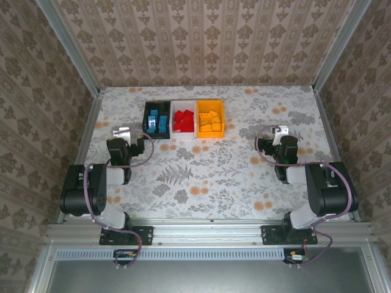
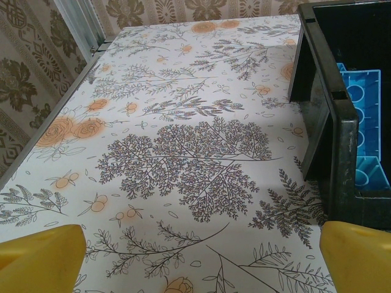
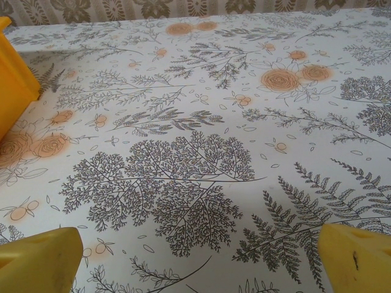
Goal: Sort the legos into containers by color
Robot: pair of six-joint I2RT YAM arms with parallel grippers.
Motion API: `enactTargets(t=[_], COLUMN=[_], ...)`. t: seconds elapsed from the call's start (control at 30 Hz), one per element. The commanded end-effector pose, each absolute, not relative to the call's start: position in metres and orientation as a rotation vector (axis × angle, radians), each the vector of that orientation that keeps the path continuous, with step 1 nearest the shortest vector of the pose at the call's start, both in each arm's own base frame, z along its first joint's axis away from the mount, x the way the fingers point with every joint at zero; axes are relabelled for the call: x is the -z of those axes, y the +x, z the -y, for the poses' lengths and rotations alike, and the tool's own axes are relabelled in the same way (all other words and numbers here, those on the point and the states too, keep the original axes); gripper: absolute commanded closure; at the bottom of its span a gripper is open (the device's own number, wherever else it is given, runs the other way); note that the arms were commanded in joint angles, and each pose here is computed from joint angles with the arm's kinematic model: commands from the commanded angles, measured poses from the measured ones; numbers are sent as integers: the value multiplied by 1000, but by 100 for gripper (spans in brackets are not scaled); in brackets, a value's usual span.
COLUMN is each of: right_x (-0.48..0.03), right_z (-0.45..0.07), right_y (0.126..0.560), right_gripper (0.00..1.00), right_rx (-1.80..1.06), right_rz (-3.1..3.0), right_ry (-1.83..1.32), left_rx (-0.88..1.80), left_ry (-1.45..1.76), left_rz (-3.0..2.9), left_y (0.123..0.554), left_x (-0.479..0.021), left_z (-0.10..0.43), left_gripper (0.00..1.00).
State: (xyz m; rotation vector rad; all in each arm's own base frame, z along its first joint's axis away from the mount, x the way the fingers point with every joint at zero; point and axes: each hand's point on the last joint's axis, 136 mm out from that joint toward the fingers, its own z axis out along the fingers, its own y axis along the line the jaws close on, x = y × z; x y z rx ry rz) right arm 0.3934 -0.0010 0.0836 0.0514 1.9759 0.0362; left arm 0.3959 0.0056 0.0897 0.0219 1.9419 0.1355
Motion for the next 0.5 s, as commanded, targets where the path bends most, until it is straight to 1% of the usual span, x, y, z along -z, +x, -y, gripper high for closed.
enactTargets(t=[0.0,0.47], right_x=[-98,-98], right_z=[2,0], right_y=[400,400], right_gripper=[0,0], right_rx=[-13,-8], right_rz=[-1924,-1924], right_ry=[42,32], left_rx=[-153,-152], left_ry=[25,27], left_rz=[-1916,-1917], left_y=[398,398], left_x=[-96,-95], left_z=[-8,-7], left_gripper=[0,0])
